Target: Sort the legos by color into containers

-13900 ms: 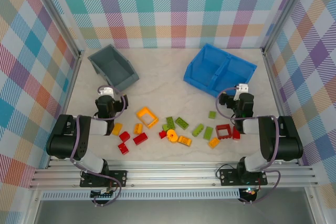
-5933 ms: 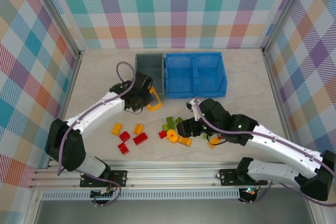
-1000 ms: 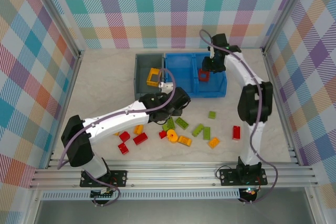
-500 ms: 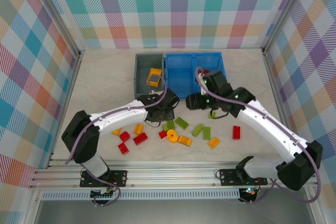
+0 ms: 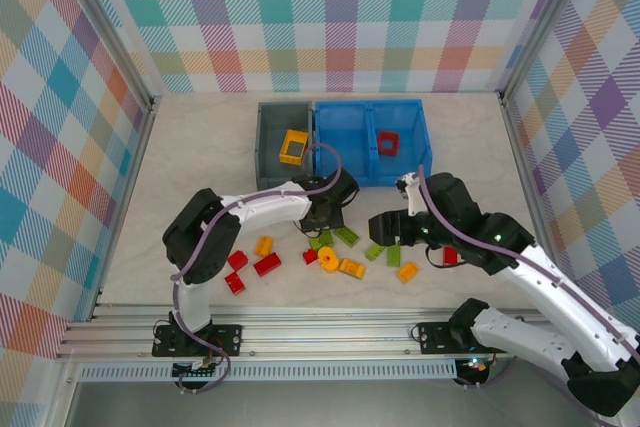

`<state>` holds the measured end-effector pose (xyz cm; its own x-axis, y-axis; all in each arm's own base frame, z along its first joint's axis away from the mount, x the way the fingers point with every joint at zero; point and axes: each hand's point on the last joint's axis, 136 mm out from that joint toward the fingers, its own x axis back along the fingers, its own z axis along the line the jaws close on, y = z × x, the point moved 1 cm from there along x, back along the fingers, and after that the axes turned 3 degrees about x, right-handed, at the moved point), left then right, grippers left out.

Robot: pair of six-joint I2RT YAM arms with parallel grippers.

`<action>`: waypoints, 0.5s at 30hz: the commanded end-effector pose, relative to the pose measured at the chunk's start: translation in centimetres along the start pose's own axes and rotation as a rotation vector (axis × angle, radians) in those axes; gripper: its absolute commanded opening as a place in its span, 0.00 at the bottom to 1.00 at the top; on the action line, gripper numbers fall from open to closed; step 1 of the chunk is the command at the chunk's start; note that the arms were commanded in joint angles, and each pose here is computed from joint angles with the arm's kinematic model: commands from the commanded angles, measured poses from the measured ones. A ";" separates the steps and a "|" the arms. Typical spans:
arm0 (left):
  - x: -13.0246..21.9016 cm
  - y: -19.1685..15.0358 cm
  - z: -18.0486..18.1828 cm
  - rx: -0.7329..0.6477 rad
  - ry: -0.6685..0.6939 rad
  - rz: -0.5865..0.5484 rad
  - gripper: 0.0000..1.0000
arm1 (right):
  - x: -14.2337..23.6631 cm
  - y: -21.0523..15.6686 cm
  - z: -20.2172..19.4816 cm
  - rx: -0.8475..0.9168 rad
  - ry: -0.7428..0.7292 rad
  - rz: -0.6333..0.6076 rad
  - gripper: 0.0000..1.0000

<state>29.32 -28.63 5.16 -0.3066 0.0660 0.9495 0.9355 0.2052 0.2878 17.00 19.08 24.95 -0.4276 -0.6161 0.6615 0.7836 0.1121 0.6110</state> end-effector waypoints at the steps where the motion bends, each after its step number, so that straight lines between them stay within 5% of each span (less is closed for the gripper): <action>1: 0.0 0.0 1.0 0.023 0.047 0.011 0.56 | 1.0 -0.7 0.7 0.017 0.040 0.016 0.73; 15: -1.2 -1.3 1.2 0.023 0.054 0.056 0.48 | 0.7 -0.3 0.6 0.001 0.035 0.000 0.72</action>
<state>28.86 -28.50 4.11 -0.2736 0.0509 0.9605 0.9417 0.2177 0.2567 16.26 18.77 25.23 -0.4175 -0.6292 0.6556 0.7849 0.1137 0.6090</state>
